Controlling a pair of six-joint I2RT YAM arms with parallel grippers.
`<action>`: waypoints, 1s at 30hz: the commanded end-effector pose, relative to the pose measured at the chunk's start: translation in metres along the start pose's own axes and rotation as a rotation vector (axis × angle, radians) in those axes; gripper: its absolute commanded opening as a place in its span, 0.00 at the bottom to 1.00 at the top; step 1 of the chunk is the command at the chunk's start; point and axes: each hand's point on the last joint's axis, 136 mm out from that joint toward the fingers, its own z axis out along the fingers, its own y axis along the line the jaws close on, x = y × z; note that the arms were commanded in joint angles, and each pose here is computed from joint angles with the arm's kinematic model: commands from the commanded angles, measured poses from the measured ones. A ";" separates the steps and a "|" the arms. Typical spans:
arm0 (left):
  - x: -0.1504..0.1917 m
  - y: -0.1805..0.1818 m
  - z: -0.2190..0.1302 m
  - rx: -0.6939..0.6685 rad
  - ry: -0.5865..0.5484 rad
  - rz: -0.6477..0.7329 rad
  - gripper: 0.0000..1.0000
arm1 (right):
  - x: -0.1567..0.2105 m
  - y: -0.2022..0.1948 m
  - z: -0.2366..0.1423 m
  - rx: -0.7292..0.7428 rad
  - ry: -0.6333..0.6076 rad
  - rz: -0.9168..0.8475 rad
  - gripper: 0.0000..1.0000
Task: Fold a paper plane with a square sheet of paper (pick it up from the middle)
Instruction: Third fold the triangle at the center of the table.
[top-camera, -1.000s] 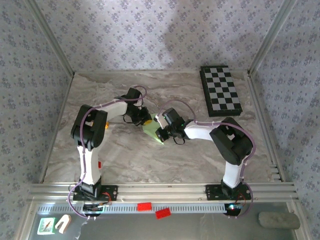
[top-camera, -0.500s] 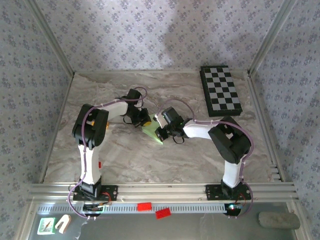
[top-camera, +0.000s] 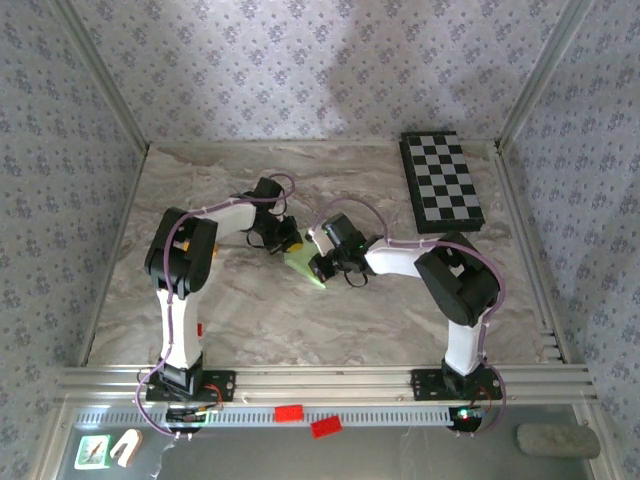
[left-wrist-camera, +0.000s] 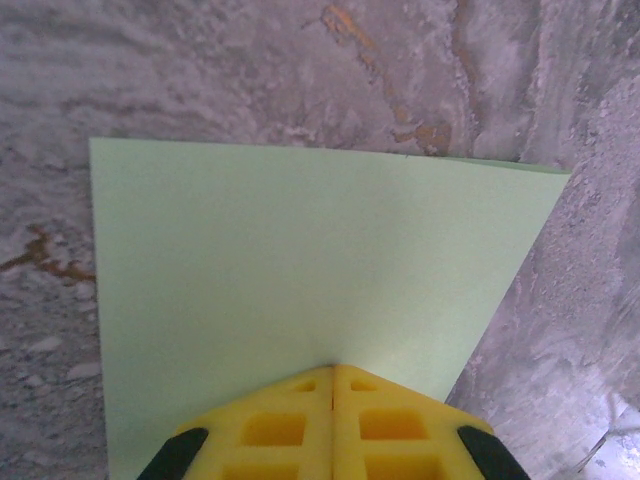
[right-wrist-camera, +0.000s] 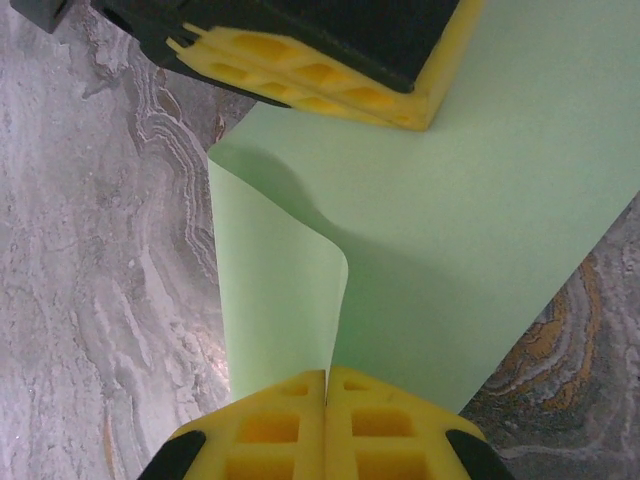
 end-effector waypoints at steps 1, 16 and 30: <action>0.004 0.012 0.007 -0.039 0.035 -0.013 0.07 | -0.001 0.000 0.002 -0.016 0.016 0.013 0.02; 0.006 0.012 0.007 -0.035 0.040 -0.008 0.07 | 0.001 -0.001 0.006 -0.016 0.032 0.012 0.02; 0.005 0.009 0.005 -0.029 0.035 -0.006 0.07 | 0.005 -0.002 0.009 -0.016 0.055 0.021 0.02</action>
